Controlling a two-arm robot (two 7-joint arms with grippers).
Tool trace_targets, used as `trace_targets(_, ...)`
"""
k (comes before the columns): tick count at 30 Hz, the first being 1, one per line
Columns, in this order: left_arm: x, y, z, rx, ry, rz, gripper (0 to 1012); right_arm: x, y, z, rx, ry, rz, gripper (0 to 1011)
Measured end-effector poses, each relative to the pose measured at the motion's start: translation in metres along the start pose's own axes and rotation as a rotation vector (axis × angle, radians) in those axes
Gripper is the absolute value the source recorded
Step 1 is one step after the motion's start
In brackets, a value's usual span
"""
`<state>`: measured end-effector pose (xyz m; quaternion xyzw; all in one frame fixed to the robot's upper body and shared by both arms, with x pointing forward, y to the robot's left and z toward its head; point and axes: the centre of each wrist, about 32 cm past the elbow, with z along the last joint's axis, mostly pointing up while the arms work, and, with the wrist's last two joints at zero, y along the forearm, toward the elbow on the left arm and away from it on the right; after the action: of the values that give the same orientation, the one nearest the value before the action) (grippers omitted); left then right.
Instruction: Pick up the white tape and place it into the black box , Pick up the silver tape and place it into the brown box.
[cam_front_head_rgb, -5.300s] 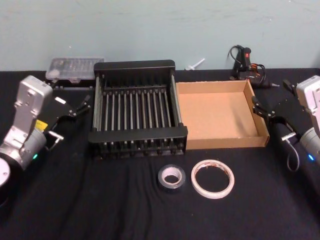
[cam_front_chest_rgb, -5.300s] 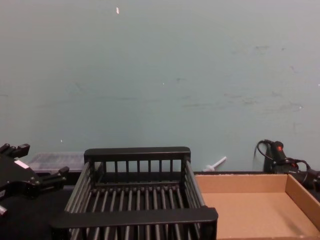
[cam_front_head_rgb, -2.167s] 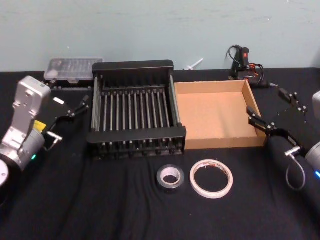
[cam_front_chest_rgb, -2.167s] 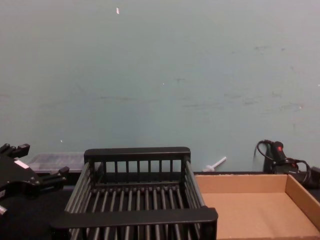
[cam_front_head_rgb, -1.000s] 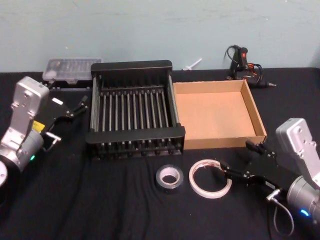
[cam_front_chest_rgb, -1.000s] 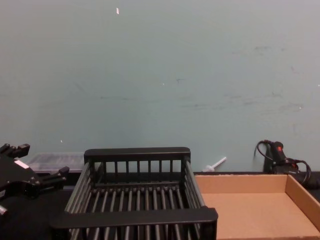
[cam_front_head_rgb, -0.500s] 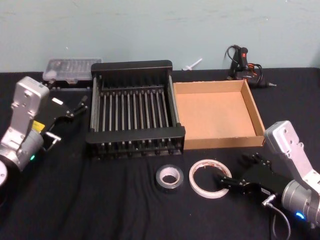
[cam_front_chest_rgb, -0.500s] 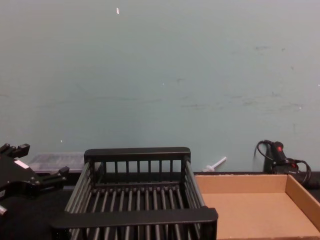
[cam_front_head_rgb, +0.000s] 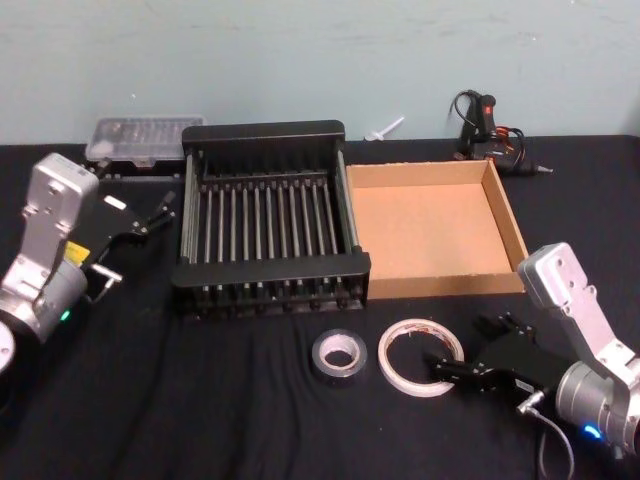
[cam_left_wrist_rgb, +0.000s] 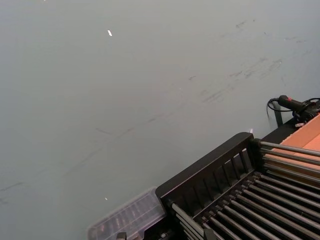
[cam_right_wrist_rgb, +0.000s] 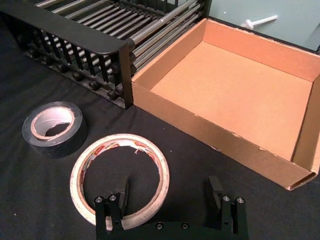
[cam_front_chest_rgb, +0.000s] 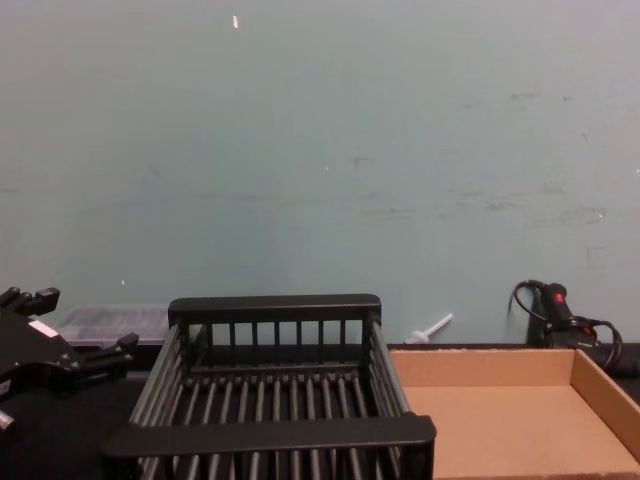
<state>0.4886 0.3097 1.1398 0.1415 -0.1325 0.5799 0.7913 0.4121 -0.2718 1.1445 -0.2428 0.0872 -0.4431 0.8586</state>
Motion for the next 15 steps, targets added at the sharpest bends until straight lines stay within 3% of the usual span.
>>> trace_targets(15, 0.0000, 0.0000, 0.0000, 0.000, 0.000, 0.000, 1001, -0.0011, 0.0062, 0.0006, 0.001, -0.001, 0.010, 1002)
